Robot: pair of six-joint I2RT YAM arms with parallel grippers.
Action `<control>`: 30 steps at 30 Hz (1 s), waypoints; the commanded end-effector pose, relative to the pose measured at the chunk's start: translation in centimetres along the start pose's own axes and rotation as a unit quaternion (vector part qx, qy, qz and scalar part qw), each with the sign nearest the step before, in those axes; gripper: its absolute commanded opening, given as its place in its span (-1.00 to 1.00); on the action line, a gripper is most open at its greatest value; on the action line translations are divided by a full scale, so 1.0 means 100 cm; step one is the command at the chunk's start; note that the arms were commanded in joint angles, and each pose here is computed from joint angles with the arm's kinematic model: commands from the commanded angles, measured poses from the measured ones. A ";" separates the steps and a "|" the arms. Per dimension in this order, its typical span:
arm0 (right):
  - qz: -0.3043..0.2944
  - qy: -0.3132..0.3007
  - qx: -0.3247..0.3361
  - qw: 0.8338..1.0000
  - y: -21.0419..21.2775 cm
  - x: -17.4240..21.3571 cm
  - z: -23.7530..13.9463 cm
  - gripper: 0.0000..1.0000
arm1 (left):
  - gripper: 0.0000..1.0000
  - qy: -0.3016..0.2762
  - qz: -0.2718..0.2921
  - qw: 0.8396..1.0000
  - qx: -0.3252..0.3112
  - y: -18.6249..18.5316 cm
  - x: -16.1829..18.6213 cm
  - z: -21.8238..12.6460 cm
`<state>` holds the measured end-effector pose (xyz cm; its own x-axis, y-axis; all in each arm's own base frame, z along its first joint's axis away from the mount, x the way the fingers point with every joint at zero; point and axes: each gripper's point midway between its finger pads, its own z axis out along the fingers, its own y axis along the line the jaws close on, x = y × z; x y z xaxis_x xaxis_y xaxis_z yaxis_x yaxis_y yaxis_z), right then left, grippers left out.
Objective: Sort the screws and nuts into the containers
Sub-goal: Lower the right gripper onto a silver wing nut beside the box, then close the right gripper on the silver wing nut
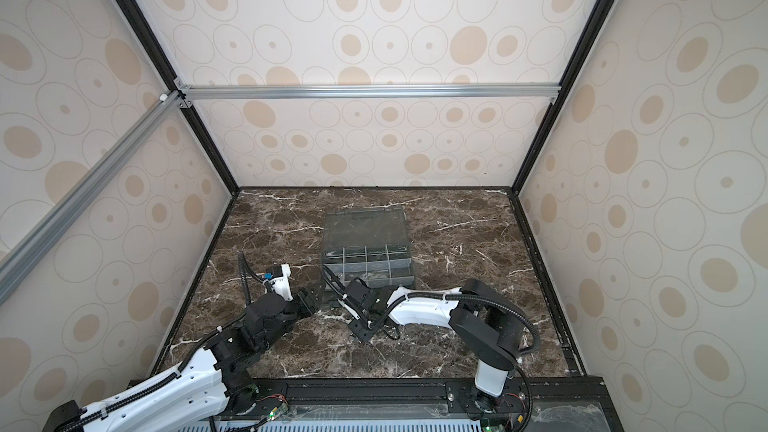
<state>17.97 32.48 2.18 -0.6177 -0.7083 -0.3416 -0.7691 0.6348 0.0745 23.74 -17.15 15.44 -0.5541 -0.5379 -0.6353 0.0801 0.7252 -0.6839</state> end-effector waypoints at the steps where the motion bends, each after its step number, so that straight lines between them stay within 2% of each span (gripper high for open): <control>1: -0.017 0.003 0.012 1.000 -0.001 0.005 -0.006 0.09 | 0.02 -0.003 -0.009 1.000 0.011 -0.007 -0.002 0.000; 17: -0.082 0.007 0.041 0.996 0.006 -0.009 0.004 0.08 | 0.02 -0.006 -0.009 1.000 0.010 -0.007 -0.004 -0.002; 24: -0.087 0.010 0.054 0.995 0.003 -0.012 0.012 -0.04 | 0.02 -0.011 -0.012 1.000 0.007 -0.004 -0.006 -0.005; 30: -0.073 0.013 0.072 0.995 -0.002 -0.019 0.016 -0.22 | 0.02 -0.016 -0.017 1.000 0.006 -0.002 -0.007 -0.007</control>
<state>19.27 34.63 2.09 -0.4992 -0.7919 -0.3518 -0.8291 0.5545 -0.0718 23.64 -17.04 16.34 -0.5393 -0.5596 -0.6293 0.0927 0.7033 -0.7048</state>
